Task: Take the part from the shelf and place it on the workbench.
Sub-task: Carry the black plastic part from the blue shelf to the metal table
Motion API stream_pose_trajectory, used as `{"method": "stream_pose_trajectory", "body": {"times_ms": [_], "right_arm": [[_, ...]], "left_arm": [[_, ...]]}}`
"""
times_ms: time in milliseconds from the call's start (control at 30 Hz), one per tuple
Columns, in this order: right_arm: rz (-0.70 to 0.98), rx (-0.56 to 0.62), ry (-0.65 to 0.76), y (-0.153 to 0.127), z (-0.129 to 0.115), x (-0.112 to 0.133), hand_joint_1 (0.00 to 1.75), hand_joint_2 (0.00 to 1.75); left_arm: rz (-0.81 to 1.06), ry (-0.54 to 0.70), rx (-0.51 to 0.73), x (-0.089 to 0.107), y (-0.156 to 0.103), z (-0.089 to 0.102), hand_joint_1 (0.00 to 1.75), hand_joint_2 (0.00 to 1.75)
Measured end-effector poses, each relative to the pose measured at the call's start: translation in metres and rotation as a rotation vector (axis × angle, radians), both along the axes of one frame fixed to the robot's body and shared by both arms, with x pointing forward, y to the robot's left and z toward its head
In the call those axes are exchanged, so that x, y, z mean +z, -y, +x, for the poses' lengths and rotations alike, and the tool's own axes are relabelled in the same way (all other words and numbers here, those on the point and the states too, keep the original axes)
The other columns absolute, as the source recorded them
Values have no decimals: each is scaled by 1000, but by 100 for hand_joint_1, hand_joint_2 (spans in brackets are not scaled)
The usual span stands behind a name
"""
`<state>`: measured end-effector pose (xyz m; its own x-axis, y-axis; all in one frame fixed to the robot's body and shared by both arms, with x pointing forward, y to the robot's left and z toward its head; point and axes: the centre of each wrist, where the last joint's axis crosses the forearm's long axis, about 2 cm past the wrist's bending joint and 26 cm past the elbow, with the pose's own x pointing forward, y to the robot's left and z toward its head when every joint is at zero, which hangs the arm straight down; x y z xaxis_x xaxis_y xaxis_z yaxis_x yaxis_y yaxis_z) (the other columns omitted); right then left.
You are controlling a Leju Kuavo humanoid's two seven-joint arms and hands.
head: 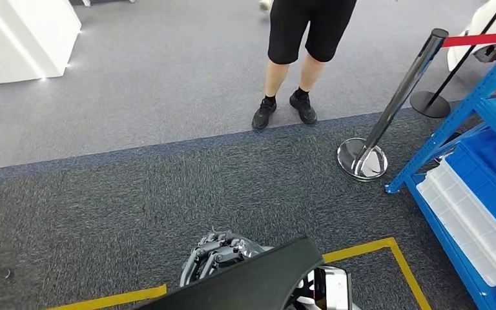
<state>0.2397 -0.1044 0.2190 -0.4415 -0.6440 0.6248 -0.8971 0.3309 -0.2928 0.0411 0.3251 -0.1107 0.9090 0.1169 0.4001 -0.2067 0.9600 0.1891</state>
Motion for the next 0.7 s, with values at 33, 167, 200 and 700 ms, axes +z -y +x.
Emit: {"method": "stream_pose_trajectory", "body": {"times_ms": [33,167,200,700], "right_arm": [[-1,-3,-1,0,0,0,175,175],[2,-5,1,-2,1,1,175,175],[0,-5,0,-2,1,0,175,175],[3,0,-1,-6,2,2,175,175]], "left_arm": [[-2,0,0,0,0,0,0,175],[-7,-3,-1,0,0,-2,0,175],[-8,-1,-1,0,0,0,0,175],[0,-24,5,0,5,0,0,175]]}}
